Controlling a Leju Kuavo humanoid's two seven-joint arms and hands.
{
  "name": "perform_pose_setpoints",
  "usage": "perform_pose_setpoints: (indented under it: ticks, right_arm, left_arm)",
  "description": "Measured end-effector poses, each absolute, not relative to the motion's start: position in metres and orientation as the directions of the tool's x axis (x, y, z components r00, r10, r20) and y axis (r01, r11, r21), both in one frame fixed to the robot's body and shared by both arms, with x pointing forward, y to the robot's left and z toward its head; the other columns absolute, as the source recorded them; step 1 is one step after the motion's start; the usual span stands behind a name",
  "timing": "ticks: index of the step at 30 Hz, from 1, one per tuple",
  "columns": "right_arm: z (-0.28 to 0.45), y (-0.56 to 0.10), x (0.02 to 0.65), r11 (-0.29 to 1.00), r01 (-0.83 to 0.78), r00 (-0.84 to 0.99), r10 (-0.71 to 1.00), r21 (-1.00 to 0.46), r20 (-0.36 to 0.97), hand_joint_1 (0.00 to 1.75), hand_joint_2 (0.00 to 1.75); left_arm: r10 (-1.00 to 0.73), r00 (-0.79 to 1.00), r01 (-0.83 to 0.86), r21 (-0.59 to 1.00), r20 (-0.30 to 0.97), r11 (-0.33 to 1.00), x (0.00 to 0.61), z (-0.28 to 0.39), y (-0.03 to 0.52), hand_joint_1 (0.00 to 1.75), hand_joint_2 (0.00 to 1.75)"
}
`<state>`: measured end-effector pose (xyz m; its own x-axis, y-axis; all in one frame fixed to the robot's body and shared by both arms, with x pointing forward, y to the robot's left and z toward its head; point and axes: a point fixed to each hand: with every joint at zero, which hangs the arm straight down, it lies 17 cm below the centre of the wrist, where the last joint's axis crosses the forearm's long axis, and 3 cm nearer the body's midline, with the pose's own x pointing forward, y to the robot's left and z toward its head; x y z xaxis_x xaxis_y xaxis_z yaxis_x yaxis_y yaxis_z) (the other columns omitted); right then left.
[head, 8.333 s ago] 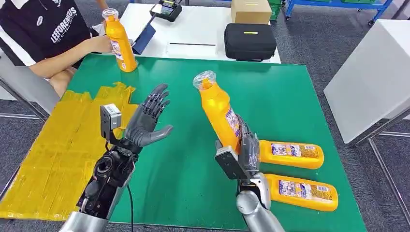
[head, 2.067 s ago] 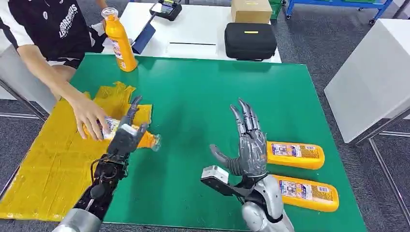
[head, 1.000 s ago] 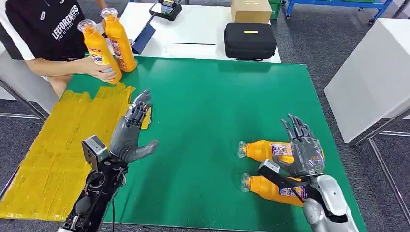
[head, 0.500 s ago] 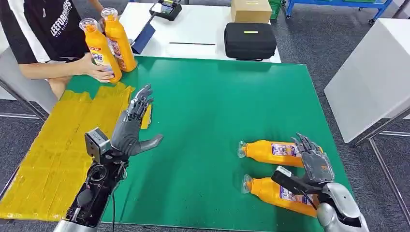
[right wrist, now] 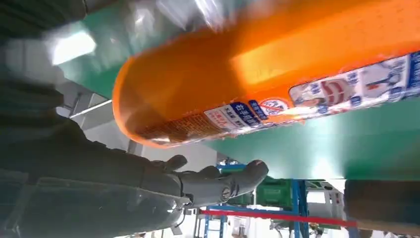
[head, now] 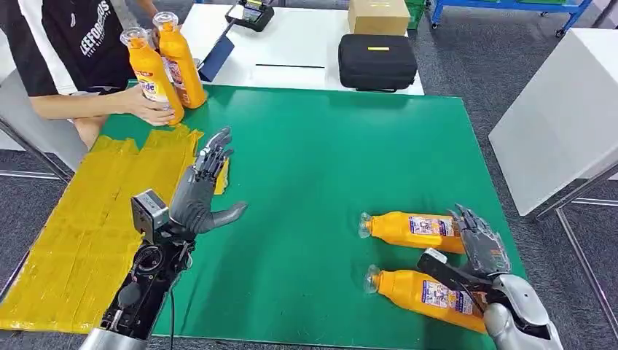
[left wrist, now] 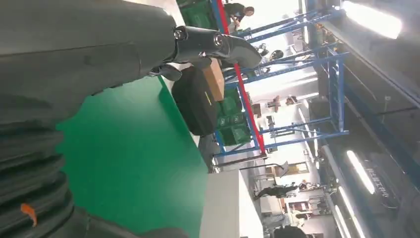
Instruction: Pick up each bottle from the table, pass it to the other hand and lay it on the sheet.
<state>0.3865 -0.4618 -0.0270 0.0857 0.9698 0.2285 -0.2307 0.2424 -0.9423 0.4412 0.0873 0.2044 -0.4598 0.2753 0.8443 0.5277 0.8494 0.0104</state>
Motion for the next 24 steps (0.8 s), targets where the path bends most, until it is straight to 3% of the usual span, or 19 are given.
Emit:
perform_pose_setpoints:
  ticks: [7,20,21,23,24]
  right_arm:
    - [-0.017,-0.478,0.425,0.186,-0.149,0.137,0.977,-0.971,0.166,0.00,1.75]
    - [-0.059,-0.440,0.448,0.167,-0.349,0.108,0.985,-0.922,0.138,0.00,1.75]
    - [-0.060,-0.437,0.450,0.169,-0.363,0.105,0.985,-0.916,0.140,0.05,1.75]
    - [-0.064,-0.433,0.451,0.169,-0.389,0.099,0.985,-0.905,0.141,0.47,1.75]
    - [-0.066,-0.431,0.451,0.170,-0.407,0.097,0.985,-0.897,0.142,1.17,1.75]
  left_arm:
    - [0.284,-0.448,0.536,0.001,0.848,0.844,0.442,0.203,0.081,0.00,1.75]
    - [0.325,-0.415,0.570,-0.035,0.850,0.821,0.442,0.203,0.066,0.00,1.75]
    - [0.326,-0.413,0.571,-0.037,0.850,0.820,0.442,0.203,0.066,0.00,1.75]
    - [0.327,-0.413,0.572,-0.037,0.850,0.819,0.442,0.204,0.065,0.00,1.75]
    - [0.328,-0.413,0.572,-0.037,0.850,0.819,0.443,0.204,0.065,0.00,1.75]
